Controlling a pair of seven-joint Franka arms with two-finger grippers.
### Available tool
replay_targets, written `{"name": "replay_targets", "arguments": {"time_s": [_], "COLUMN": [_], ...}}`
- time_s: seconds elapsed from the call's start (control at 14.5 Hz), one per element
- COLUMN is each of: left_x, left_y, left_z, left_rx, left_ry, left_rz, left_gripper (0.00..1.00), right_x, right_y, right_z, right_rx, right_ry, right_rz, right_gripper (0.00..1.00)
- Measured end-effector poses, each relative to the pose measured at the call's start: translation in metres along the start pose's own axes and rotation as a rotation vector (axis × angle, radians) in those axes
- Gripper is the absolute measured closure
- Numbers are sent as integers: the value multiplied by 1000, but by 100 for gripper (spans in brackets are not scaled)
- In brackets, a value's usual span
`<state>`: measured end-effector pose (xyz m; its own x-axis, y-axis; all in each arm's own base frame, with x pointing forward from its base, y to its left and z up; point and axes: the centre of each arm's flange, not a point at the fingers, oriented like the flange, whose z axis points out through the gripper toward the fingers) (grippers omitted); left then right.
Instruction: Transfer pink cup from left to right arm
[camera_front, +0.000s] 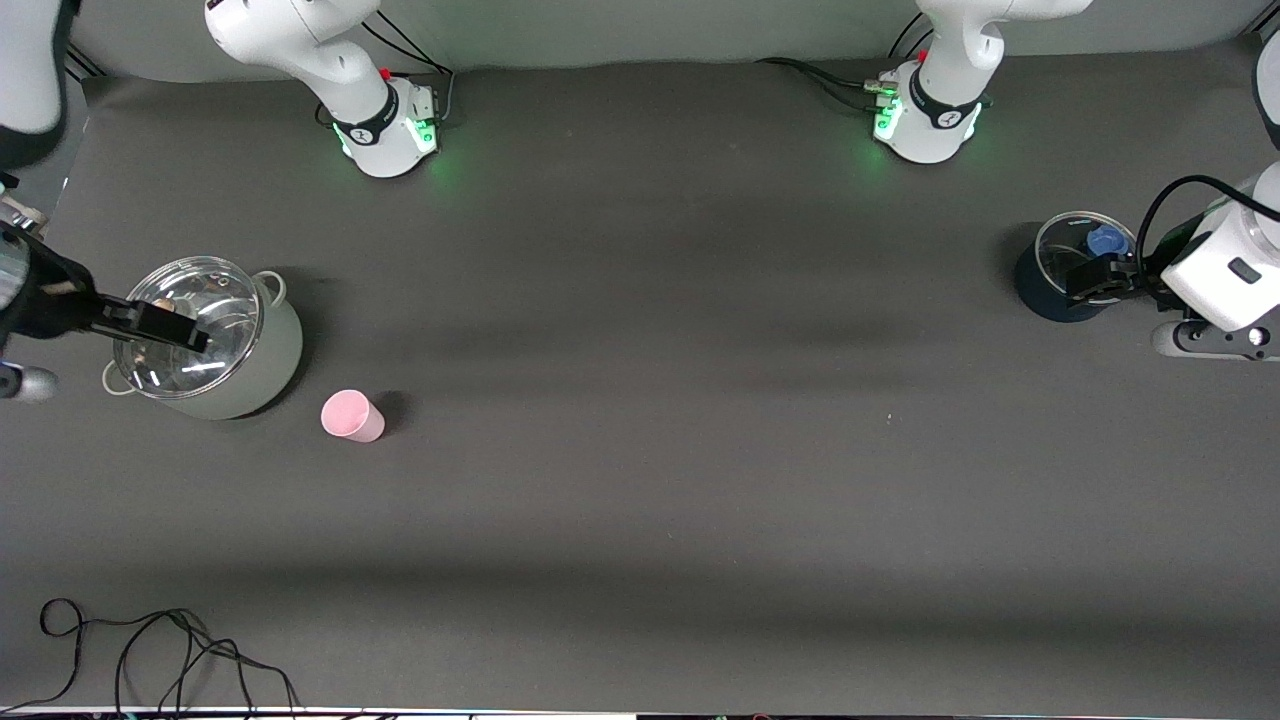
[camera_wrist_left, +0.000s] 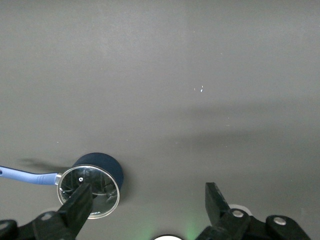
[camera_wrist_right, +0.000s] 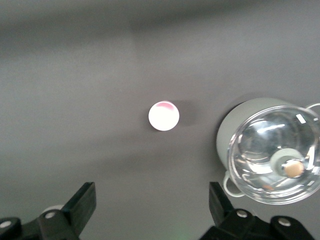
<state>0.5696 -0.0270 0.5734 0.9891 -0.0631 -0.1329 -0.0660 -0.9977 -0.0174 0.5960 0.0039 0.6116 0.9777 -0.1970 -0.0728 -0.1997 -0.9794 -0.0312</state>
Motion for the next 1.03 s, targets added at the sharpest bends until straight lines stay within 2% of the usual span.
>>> {"name": "replay_targets", "arguments": {"time_s": [0.14,0.48,0.69,1.03], "left_x": [0,0,1,1], "left_y": [-1,-2,1,3], "left_z": [0,0,0,-2], "left_rx": [-1,-3,-4,-4], "left_ry": [0,4,5,12], "left_rz": [-3,-4,0,7], "left_gripper": [0,0,0,0], "right_x": [0,4,1,1], "right_y": [-2,-3,-1,6], "right_z": [-6,1,5,6], "right_rx": [-16,-32,-39,-39], "right_ry": [13,3,-29,-42], "right_rz": [-4,-1,2,14], "right_gripper": [0,0,0,0]}}
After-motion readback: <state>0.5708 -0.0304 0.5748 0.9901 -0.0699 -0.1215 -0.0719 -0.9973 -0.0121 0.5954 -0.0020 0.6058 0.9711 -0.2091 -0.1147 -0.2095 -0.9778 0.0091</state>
